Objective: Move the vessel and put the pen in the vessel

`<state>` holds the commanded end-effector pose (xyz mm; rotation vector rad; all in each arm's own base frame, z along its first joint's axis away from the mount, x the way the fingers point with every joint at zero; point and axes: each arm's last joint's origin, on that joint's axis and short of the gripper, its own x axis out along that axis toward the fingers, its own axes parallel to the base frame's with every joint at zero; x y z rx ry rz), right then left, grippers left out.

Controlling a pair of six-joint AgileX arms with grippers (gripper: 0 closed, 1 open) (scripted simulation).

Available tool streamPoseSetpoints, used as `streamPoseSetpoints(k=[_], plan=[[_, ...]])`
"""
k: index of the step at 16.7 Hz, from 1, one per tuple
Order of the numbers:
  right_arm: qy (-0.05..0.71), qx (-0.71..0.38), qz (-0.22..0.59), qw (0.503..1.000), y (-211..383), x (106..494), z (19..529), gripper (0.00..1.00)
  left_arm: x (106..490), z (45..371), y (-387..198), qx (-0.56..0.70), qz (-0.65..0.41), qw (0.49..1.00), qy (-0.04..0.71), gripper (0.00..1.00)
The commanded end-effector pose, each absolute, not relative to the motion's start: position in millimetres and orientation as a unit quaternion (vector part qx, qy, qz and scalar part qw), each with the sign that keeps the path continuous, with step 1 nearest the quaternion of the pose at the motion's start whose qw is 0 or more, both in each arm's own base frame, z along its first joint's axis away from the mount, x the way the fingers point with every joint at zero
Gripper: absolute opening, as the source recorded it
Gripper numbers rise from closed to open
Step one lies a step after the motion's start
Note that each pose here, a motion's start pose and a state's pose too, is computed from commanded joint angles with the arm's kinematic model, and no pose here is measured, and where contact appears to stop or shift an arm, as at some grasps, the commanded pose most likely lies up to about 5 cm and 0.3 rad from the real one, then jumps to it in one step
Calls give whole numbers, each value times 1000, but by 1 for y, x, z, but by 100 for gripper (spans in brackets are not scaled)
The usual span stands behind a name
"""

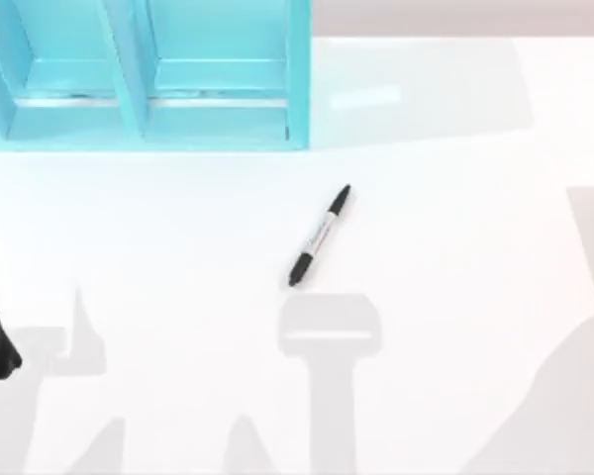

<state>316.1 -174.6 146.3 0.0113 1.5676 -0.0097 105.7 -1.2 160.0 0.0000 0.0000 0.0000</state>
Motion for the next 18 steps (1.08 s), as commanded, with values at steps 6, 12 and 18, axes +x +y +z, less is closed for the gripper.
streamPoseSetpoints(k=[6, 12, 18], plan=[[706, 5, -4, 708, -175, 316, 146, 10, 106, 160, -1, 0, 0, 1000, 0, 100], [706, 5, -4, 708, -175, 316, 146, 0, 106, 160, -1, 0, 0, 1000, 0, 100], [704, 5, -7, 711, -171, 319, 153, 0, 106, 160, -1, 0, 0, 1000, 0, 100]])
